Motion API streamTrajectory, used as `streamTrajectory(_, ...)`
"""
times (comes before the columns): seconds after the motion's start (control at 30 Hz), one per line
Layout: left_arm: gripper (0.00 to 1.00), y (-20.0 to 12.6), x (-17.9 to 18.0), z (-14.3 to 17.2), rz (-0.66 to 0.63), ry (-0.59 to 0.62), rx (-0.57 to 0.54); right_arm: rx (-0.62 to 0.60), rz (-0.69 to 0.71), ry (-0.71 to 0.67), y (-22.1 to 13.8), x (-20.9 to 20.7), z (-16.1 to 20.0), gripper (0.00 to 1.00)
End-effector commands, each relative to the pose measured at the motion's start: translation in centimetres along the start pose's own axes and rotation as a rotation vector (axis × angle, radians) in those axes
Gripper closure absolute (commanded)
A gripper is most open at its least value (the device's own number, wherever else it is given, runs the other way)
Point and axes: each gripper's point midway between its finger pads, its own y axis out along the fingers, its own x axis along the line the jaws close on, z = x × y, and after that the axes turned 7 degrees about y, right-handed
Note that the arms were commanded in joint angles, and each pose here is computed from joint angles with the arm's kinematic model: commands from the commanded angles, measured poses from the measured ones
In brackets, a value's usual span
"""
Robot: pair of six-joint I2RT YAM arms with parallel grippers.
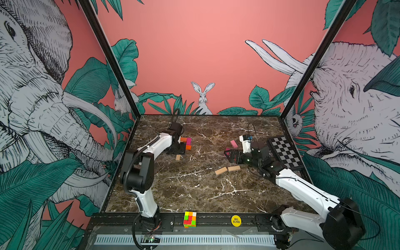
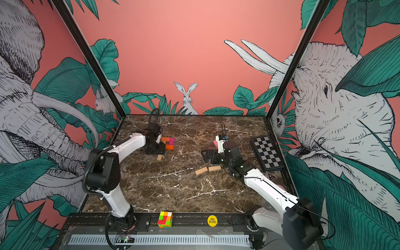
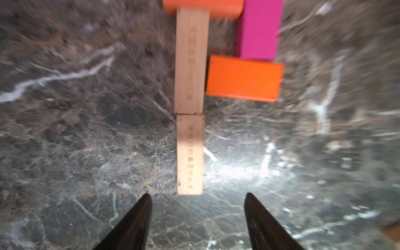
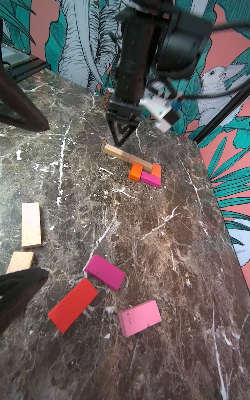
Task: Assemble the letter p with building blocks
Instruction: Assemble the building block at the center of the board, then adjust the building block at the center of the board.
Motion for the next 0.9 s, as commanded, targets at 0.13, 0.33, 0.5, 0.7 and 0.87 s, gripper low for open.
streamTrajectory(0.13, 0.08, -2.1, -0.4, -5.4, 0.247, -0.181, -0.167, -0.024, -0.039, 0.005, 0.1, 0.7, -0.7, 0.02)
streamTrajectory(0.33, 0.01, -0.5, -0.5, -9.2, 0.322, -0.211, -0.194, -0.028, -0.032, 0.005, -0.2, 0.6, -0.6, 0.02)
streamTrajectory(0.5, 0.01, 1.7, 0.1, -11.2, 0.364, -0.253, -0.181, -0.021, -0.035, 0.011, -0.3, 0.5, -0.3, 0.02)
streamTrajectory(0.7, 0.01, 4.0, 0.6, -12.2, 0.381, -0.261, -0.151, -0.011, -0.03, 0.016, -0.1, 0.2, 0.1, 0.02)
streamTrajectory(0.87, 0.01, 5.1, 1.0, -12.6, 0.392, -0.265, -0.144, 0.002, -0.039, 0.025, 0.3, 0.2, 0.3, 0.02)
